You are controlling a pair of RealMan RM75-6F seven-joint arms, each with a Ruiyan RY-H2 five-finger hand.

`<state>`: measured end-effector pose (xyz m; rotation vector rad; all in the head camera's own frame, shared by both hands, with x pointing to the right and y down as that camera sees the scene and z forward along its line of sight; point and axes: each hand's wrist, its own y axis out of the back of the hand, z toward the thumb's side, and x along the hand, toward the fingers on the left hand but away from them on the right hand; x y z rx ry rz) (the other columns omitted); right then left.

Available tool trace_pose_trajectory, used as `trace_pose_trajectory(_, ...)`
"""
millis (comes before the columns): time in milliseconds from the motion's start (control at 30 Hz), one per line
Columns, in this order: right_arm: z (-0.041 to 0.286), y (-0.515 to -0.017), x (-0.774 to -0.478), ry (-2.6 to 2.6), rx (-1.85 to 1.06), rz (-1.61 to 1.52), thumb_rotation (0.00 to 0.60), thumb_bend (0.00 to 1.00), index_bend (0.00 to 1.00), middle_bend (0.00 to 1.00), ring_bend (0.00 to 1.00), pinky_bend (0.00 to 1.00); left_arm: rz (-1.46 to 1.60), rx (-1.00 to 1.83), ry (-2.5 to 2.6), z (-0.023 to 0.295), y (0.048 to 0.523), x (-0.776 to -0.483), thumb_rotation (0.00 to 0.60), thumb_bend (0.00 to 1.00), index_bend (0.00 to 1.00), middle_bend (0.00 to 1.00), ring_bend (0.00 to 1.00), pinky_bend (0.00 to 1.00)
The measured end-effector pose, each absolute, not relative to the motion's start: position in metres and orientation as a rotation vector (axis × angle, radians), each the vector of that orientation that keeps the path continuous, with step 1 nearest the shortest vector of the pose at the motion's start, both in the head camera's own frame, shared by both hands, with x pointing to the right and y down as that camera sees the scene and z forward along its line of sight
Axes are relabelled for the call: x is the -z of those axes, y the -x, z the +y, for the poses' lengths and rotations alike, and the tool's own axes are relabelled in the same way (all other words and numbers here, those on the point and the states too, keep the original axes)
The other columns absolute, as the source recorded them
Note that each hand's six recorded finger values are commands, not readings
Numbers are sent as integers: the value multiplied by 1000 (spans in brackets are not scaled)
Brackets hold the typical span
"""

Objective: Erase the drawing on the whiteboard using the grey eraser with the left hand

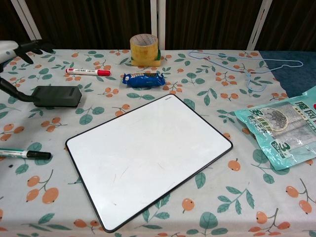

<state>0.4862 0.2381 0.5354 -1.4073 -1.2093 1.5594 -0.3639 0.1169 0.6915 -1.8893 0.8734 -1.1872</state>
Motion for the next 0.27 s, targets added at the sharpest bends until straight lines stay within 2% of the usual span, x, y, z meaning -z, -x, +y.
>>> trace_pose_trajectory(67,237,-487,-537,1401,-1563,-1193,600,281,0,0,0,0,901,1186,1855,126,373,-672,441,0,83,87,88,216)
trace_pose_trajectory(267,230,-487,-545,1366,-1561,-1112,600,269,0,0,0,0,965,1309,1654,176,432,-610,425,0,84,87,82,212)
